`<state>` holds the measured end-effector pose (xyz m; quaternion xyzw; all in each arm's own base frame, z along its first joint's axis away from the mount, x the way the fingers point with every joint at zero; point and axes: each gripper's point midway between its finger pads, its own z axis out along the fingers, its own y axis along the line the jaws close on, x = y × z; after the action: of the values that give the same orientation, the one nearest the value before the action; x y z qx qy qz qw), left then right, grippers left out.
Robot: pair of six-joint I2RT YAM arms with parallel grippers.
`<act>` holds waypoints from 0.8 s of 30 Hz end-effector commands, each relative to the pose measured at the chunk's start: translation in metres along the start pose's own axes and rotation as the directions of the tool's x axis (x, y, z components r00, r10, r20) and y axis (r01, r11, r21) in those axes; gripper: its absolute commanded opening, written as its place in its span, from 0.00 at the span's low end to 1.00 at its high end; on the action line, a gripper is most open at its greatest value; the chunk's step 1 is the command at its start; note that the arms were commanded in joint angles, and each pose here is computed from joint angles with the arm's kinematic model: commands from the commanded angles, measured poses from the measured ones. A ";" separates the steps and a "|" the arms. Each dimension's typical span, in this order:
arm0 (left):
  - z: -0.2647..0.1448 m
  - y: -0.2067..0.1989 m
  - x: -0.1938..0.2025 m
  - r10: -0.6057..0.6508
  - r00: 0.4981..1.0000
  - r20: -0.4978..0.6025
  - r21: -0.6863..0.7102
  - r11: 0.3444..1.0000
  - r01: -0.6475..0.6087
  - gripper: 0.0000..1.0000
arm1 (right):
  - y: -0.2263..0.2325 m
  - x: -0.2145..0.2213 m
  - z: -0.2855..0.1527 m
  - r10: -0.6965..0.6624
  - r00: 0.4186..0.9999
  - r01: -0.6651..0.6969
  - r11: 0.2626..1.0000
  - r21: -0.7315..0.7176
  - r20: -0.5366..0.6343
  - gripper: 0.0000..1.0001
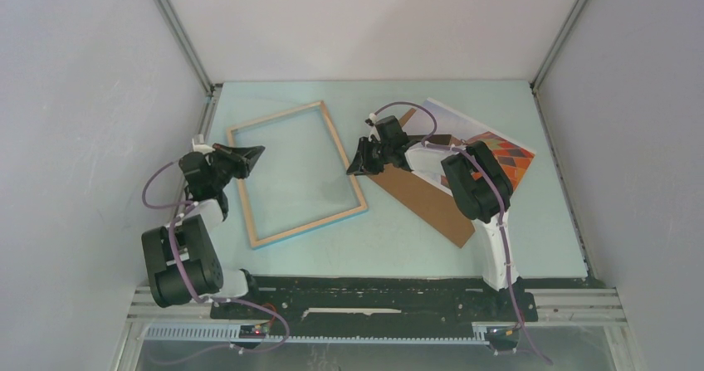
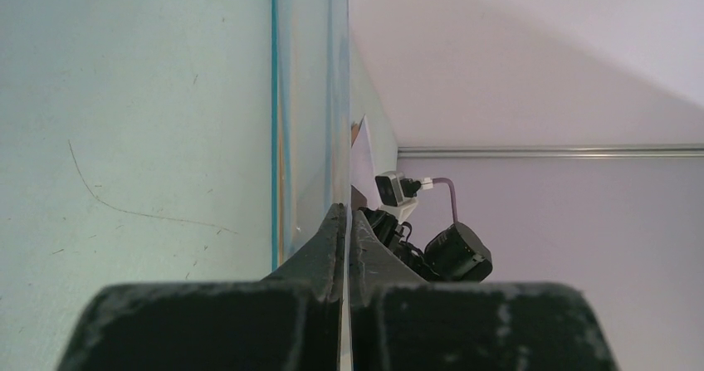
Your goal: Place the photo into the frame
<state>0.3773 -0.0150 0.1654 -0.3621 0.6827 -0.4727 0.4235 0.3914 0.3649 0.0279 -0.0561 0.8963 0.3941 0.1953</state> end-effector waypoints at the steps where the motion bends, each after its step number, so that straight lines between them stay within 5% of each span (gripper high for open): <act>1: -0.004 -0.029 0.001 0.090 0.996 -0.023 0.074 0.993 -0.088 0.00 | 0.009 0.001 0.006 -0.012 1.000 0.011 1.000 -0.028 -0.014 0.36; 24: -0.002 -0.058 0.005 0.141 0.990 -0.026 0.160 0.978 -0.136 0.00 | 0.010 -0.001 0.006 -0.013 1.000 0.013 0.999 -0.033 -0.014 0.36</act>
<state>0.3756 -0.0243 0.1804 -0.3301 0.6829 -0.4789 0.4419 0.3915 0.3651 0.0278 -0.0559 0.8970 0.3941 0.1921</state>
